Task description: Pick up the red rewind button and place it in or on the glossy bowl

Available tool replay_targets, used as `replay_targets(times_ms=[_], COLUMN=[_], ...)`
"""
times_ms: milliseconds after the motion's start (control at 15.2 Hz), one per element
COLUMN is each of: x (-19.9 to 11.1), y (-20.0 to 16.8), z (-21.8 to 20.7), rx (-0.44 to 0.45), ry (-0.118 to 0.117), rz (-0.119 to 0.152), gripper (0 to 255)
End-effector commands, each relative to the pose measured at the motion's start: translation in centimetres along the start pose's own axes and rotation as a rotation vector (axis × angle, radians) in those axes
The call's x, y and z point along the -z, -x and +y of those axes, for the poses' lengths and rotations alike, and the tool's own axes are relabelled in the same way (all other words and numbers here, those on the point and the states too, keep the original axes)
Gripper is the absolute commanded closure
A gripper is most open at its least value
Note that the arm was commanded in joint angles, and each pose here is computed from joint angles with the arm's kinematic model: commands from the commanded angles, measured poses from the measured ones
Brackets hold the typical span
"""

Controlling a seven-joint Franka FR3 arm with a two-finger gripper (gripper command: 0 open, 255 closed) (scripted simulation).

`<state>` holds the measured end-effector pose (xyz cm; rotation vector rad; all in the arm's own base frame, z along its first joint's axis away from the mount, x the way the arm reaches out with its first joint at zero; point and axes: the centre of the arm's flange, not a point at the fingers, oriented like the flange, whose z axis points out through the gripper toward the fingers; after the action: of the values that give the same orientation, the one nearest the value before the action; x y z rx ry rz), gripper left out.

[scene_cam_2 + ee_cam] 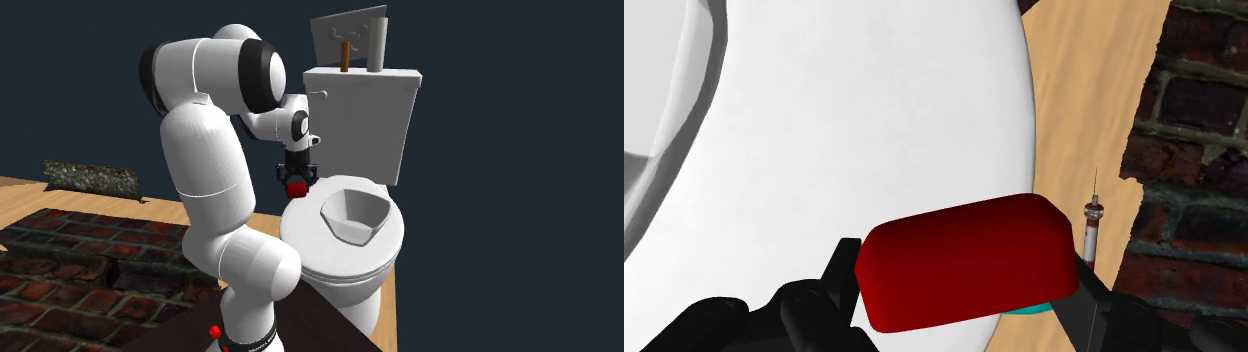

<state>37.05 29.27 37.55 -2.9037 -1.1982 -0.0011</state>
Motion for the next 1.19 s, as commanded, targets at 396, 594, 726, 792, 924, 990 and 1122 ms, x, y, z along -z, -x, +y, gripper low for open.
replay_targets(times_ms=[396,594,726,792,924,990,1122], x=[4.1,5.7,6.8,7.3,8.0,7.9,7.9], y=[0.0,0.0,0.0,0.0,0.0,0.4,1.2], z=[0.0,0.0,0.0,0.0,0.0,1.3,3.8], rx=[0.000,0.000,0.000,0.000,0.000,0.000,0.000], ry=[0.000,0.000,0.000,0.000,0.000,0.000,0.000], rz=[-0.001,-0.001,-0.001,-0.001,-0.001,-0.001,-0.001], gripper=[255,255,255,255,255,255,255])
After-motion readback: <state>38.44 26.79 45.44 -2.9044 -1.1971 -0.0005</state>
